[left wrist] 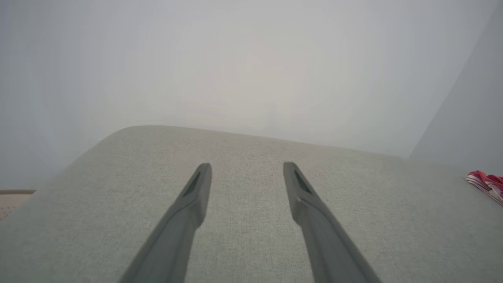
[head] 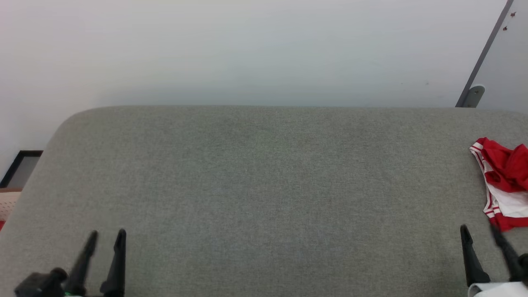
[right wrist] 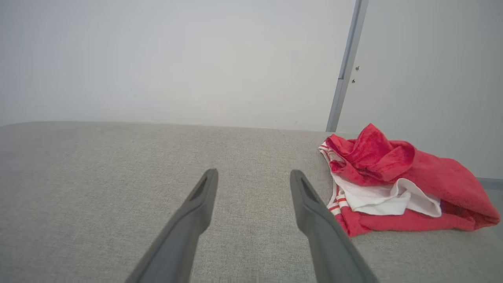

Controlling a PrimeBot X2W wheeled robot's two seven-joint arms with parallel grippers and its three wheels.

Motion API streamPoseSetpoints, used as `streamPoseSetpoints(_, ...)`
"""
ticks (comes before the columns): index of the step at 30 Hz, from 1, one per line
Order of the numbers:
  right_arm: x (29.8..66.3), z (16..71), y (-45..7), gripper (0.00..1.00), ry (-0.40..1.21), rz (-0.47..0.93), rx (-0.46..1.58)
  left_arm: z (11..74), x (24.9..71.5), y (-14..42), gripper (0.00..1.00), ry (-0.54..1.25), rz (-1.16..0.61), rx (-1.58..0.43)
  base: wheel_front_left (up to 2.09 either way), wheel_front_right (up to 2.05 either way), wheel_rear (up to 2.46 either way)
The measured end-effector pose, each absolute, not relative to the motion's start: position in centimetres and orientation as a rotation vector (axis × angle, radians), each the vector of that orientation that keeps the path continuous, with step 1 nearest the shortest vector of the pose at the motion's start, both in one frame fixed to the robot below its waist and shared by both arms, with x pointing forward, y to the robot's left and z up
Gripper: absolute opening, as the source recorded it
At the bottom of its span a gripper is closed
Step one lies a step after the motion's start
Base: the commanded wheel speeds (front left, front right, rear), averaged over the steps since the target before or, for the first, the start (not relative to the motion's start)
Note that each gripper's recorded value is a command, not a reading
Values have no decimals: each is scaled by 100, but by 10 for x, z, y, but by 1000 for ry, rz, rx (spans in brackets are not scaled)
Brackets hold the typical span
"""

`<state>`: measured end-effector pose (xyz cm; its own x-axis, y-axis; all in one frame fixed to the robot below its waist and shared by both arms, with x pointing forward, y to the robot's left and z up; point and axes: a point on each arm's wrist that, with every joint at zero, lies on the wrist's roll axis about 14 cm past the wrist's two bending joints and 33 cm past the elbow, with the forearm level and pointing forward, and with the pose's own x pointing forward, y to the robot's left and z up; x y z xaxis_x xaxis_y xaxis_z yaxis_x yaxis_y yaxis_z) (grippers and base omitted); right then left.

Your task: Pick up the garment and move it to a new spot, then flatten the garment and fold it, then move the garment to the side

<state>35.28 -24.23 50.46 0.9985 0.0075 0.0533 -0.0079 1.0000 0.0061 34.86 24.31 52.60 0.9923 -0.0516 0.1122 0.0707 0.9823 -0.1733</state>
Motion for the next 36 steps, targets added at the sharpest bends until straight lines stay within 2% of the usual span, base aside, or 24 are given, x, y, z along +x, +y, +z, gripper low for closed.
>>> streamPoseSetpoints(9, 346, 480, -240, 0, 28, -27, 123, 498, 342, 235, 0, -22, -30, -294, 0, 0, 0)
streamPoseSetpoints(36, 358, 482, -234, 0, 33, -92, 603, 493, 356, 233, 0, 9, 48, -716, 0, 0, 0)
